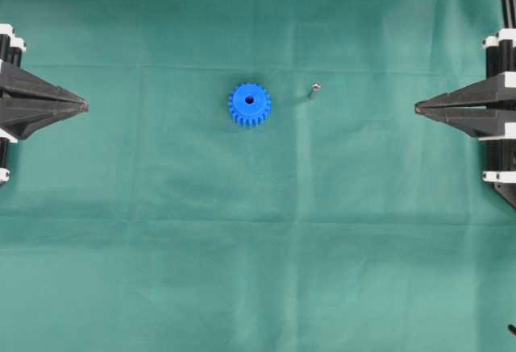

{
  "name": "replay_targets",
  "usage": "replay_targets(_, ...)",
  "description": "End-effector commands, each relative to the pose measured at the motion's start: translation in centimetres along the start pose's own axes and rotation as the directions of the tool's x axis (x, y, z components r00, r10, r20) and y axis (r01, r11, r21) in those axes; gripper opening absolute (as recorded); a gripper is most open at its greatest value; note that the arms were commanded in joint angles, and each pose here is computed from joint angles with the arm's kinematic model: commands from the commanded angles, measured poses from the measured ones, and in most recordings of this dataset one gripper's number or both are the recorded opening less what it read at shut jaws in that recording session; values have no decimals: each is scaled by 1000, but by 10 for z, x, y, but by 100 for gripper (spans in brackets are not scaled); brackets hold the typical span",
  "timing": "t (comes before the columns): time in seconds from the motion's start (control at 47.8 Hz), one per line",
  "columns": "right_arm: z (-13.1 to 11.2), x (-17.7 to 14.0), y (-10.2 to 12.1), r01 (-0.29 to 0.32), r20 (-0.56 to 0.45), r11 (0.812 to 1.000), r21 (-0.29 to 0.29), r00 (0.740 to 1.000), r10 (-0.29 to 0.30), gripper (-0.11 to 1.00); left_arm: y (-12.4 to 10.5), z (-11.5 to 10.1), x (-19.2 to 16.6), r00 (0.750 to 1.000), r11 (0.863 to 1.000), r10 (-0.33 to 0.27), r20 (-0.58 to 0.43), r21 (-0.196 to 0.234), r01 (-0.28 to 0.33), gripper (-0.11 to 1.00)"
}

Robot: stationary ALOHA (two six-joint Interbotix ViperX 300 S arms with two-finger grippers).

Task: Insert the shaft placed at a random location into the center hole of the small gear at another random location.
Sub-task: 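Move the right gripper left toward the silver shaft, then lower the right gripper over the shaft and close to grasp it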

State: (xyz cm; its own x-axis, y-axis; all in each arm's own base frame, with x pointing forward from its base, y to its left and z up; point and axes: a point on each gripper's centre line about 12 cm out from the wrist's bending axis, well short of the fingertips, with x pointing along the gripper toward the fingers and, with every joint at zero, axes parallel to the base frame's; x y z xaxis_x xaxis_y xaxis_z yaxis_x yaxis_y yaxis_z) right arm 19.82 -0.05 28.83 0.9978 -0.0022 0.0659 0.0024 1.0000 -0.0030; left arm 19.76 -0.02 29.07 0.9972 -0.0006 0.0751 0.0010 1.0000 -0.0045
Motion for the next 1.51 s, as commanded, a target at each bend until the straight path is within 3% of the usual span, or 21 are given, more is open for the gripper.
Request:
replay_targets(0.0,13,3,-3,17,37,1000,-15,999,-17,0,2,6,2,1000,999,14,11,-31,-14,-1)
replay_targets(0.188,0,10,-18,87,8,996,-18,996,-87,0,2,6,2,1000,999,14,11,-29,-14,-1)
replay_targets(0.523,-54,46,-45,182,-97,983,8,979,-181,1,4,5,2,1000,999,22,11,-30,-21,-1)
replay_targets(0.585,-68,51,-51,209,-126,978,21,971,-204,11,4,5,2,1000,999,22,9,-30,-21,-1)
replay_targets(0.773,-113,66,-65,270,-188,962,45,948,-257,67,4,5,2,1000,999,23,8,-27,-23,-1)
replay_targets(0.815,-124,69,-69,286,-200,957,51,942,-270,71,4,4,1,1000,999,23,6,-27,-23,-1)
replay_targets(0.941,-148,77,-75,323,-232,944,61,925,-301,62,4,4,1,1000,999,26,6,-25,-26,-1)
replay_targets(1.191,-188,87,-89,386,-310,919,85,887,-344,61,6,1,1,999,999,34,2,-24,-34,-1)
replay_targets(1.484,-204,91,-93,404,-347,909,103,871,-348,61,6,0,0,999,999,34,-2,-32,-34,-1)
